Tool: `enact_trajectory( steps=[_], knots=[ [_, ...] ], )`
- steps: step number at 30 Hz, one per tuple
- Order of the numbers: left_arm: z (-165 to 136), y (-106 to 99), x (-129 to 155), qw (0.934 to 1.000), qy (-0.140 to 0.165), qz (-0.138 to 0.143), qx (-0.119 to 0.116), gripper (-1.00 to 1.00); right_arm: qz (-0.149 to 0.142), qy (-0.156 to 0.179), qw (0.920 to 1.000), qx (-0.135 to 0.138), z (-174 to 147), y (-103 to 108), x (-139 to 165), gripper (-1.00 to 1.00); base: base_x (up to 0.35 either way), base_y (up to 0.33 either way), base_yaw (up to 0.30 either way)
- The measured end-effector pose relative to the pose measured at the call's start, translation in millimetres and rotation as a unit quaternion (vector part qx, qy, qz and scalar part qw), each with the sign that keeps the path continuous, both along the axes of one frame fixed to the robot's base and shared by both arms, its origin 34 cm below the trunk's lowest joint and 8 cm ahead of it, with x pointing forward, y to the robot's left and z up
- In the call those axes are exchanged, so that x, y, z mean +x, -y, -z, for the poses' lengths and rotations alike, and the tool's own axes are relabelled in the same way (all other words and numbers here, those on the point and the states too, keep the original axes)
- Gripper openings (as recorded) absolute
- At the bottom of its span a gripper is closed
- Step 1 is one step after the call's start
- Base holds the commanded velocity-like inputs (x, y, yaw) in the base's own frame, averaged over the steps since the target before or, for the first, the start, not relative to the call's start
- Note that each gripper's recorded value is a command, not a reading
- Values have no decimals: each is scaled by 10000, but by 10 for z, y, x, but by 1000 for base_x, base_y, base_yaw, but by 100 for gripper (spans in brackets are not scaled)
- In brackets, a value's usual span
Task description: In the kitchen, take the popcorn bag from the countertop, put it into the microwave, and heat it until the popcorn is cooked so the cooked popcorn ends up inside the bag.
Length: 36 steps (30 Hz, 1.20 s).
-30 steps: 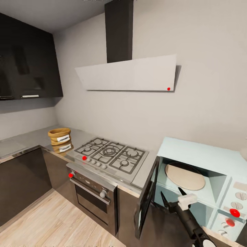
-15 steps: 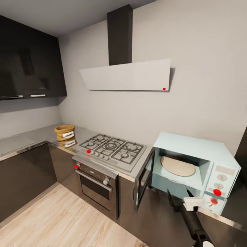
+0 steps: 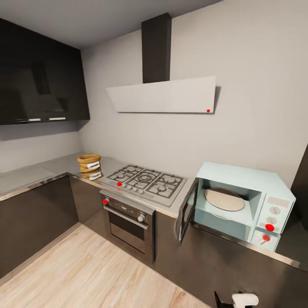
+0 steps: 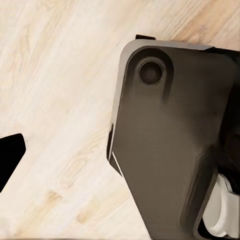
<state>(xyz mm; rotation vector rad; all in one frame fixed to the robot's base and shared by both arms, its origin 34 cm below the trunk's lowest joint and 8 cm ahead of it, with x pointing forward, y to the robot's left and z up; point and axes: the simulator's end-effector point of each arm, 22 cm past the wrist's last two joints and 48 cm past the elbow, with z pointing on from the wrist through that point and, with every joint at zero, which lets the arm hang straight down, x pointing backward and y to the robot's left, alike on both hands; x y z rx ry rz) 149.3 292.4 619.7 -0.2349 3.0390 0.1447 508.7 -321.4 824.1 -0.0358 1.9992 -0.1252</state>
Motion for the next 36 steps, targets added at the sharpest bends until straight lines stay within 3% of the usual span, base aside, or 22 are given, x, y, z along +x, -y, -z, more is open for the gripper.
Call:
enact_trajectory(
  steps=[3,5,9,11,21,30,36],
  knots=[
    [-2,-47,-4,9999,3,-119,21,100,79,-819,9966,20,588,44,-507,100,-1,316,0],
    [-3,-57,1,9999,12,-130,28,100,137,-1483,9888,39,1001,71,-986,100,0,316,0],
    [-5,-66,8,9999,31,-137,35,100,207,-2706,9624,126,1594,3,-2007,100,0,283,61],
    [-6,-90,12,9999,39,-137,51,100,181,-2896,9568,202,1671,-108,-2176,100,0,262,210],
    [-7,-105,15,9999,45,-134,54,100,196,-3033,9524,227,1716,-154,-2281,100,0,81,250],
    [-7,-104,15,9999,46,-138,53,100,169,-3035,9524,228,1717,-171,-2280,100,2,1,254],
    [-8,-109,13,9999,46,-132,58,100,167,-3027,9527,227,1714,-173,-2279,100,156,205,253]
  ],
)
